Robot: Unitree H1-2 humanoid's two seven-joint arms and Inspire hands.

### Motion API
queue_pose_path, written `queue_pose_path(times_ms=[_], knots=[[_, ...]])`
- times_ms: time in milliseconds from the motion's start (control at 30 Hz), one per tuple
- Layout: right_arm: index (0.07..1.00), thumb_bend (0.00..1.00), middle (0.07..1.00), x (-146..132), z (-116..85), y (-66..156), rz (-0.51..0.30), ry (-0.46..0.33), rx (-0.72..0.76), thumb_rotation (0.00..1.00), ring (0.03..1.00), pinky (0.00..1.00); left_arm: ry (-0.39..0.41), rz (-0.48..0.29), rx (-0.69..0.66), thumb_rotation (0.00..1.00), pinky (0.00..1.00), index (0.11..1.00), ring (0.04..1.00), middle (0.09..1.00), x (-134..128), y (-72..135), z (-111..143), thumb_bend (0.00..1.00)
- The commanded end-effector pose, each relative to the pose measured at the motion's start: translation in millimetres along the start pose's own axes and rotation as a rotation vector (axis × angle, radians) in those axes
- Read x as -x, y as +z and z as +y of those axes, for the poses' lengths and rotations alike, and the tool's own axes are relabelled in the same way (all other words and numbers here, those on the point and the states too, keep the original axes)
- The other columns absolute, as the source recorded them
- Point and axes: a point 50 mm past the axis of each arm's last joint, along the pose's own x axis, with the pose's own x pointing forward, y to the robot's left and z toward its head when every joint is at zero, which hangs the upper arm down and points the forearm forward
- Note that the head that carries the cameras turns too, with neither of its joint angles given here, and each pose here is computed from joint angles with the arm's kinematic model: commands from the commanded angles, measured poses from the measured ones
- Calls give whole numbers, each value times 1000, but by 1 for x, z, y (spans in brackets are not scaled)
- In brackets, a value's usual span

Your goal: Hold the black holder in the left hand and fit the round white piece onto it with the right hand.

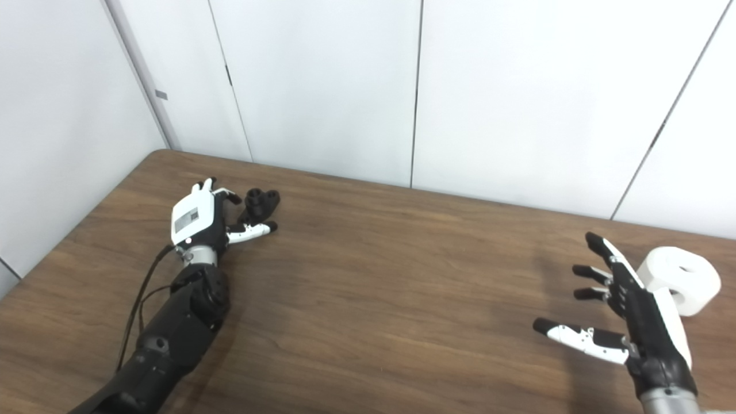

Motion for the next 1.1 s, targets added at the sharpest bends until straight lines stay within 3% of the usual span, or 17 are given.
queue_pose_path(times_ms=[0,200,300,333,367,433,1067], knots=[[915,644,924,-6,-12,16,-79,-31,14,0,792,630,-14,23,12,363,854,644,1000,963,-4,-1,-1,955],[920,633,928,-6,-13,17,-76,-31,13,0,793,627,-40,12,30,312,873,602,1000,929,-2,-4,-7,921],[917,633,928,-6,-13,17,-74,-32,17,0,791,629,-55,-19,33,221,875,563,988,912,-2,-3,-10,874],[915,633,926,-6,-13,17,-72,-34,17,0,789,631,-57,-37,25,148,866,526,980,903,-2,-3,-11,703],[914,632,924,-6,-13,17,-72,-34,17,0,788,637,-60,-58,10,97,839,501,959,882,-1,-2,-12,598],[913,628,924,-7,-13,18,-72,-32,19,0,788,638,-65,-85,-13,67,794,486,923,847,-1,-2,-15,543],[906,586,919,-2,-18,19,-85,-43,52,0,770,605,-77,-119,0,56,716,481,853,802,10,3,-34,524]])
